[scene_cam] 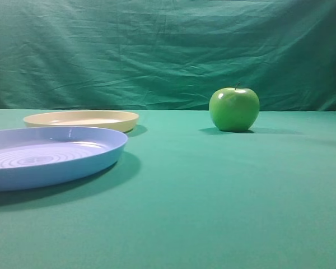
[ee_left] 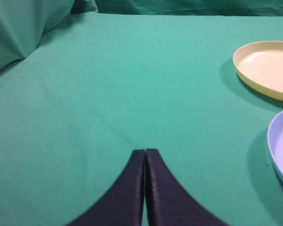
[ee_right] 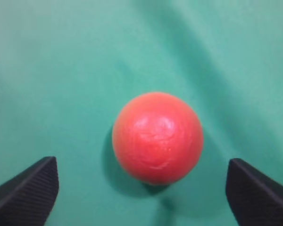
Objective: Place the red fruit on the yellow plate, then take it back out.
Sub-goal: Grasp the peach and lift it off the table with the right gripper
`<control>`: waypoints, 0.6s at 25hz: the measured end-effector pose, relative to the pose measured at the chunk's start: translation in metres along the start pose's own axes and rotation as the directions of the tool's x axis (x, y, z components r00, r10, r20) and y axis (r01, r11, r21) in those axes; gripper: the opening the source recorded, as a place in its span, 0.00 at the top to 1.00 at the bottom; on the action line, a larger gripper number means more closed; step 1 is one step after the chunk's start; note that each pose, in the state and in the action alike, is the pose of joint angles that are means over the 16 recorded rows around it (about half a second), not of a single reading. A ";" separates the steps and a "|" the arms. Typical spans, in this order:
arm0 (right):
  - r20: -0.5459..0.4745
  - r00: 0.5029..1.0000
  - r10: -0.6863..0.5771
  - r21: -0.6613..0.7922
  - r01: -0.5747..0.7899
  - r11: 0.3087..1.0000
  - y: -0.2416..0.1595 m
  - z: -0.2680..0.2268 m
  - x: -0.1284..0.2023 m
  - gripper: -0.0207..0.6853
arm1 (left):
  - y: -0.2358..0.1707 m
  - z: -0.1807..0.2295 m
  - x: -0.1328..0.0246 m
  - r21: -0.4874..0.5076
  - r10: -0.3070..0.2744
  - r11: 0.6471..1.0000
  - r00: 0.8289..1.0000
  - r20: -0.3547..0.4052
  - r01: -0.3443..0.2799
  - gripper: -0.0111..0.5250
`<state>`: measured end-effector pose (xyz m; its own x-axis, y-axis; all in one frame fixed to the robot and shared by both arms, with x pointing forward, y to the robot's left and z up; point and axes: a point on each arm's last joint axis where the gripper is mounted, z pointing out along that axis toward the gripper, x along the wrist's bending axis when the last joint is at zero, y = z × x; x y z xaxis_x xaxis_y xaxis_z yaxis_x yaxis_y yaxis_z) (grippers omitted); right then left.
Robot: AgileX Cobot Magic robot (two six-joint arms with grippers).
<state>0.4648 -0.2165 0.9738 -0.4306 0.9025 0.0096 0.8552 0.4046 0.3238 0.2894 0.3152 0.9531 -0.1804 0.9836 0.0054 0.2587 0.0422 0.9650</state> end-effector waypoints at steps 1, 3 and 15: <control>0.003 1.000 0.002 0.002 -0.002 1.000 0.001 0.004 -0.001 0.06 | 0.000 0.000 0.000 0.000 0.000 1.000 1.000 0.000 0.000 0.98; 0.007 1.000 0.005 0.008 -0.005 1.000 0.003 0.012 -0.002 0.07 | 0.000 0.000 0.000 0.000 0.000 1.000 1.000 0.000 0.000 0.98; 0.008 1.000 0.006 0.026 -0.006 1.000 0.023 0.031 -0.004 0.48 | 0.000 0.000 0.000 0.000 0.000 1.000 1.000 0.000 0.000 0.98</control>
<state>0.4952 -0.2065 0.9520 -0.4230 0.9061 0.0037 0.8652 0.4027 0.2988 0.2894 0.3152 0.9531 -0.1804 0.9836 0.0052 0.2587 0.0424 0.9650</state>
